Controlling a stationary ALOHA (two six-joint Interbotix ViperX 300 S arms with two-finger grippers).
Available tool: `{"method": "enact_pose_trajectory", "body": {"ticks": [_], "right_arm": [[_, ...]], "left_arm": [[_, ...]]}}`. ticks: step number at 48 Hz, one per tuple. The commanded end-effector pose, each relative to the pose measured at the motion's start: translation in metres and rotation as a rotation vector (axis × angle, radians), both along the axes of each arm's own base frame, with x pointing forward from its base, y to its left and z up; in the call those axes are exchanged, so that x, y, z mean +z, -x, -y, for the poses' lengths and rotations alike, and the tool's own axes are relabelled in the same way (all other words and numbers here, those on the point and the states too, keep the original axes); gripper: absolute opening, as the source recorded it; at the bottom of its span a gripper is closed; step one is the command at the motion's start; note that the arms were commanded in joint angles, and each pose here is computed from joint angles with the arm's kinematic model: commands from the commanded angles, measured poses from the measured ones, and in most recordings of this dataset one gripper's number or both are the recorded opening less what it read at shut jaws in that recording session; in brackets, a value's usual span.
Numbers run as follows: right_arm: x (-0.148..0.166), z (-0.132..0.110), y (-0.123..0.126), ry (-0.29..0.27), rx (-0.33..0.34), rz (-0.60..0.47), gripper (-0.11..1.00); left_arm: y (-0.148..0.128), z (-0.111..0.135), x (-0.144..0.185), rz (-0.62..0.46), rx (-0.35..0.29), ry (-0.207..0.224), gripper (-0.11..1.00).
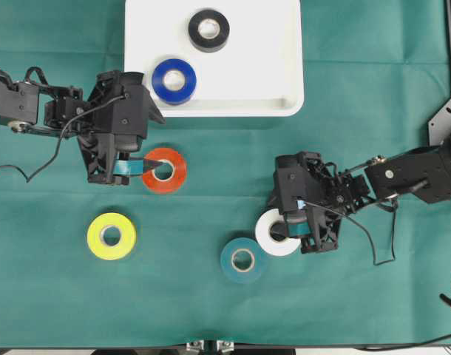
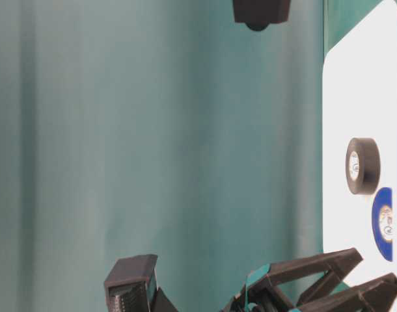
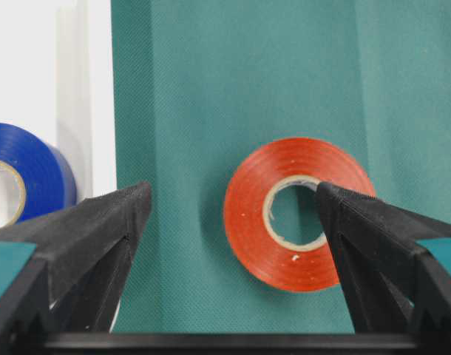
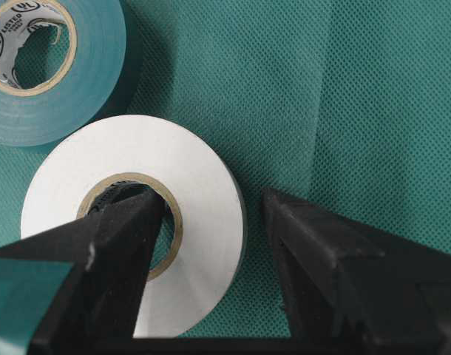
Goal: Put the tape alternately from left to right into the white case.
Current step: 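Carry the white roll into the white tray and release it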
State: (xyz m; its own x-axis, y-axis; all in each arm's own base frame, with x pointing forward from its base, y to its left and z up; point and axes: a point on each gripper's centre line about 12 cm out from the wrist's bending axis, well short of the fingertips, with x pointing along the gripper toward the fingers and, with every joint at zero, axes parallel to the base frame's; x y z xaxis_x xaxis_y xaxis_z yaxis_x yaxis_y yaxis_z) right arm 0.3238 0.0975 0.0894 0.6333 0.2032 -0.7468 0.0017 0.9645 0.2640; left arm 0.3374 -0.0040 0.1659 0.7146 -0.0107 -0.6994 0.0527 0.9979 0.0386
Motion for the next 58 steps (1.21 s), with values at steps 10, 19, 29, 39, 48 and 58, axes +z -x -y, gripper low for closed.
{"method": "enact_pose_trajectory", "body": {"ticks": [10,19,29,39,48,58], "right_arm": [[0.008,-0.003,-0.006,-0.011,0.001,0.029,0.66],[0.008,-0.003,-0.006,-0.010,0.001,0.027,0.61],[0.010,-0.003,-0.007,-0.005,-0.001,0.019,0.31],[0.014,-0.003,-0.011,0.000,-0.004,0.015,0.31],[0.028,-0.003,-0.013,0.008,-0.010,0.013,0.31],[0.062,-0.002,-0.014,0.010,-0.007,0.068,0.31]], "left_arm": [[-0.005,0.003,0.013,0.043,-0.006,0.003,0.66],[-0.005,0.003,0.013,0.043,-0.006,0.003,0.66],[-0.005,0.003,0.012,0.041,-0.006,0.003,0.66],[-0.004,0.003,0.012,0.038,-0.007,0.003,0.66],[-0.003,0.003,0.011,0.023,-0.008,0.003,0.66],[-0.003,0.005,0.011,0.020,-0.012,0.003,0.66]]}}
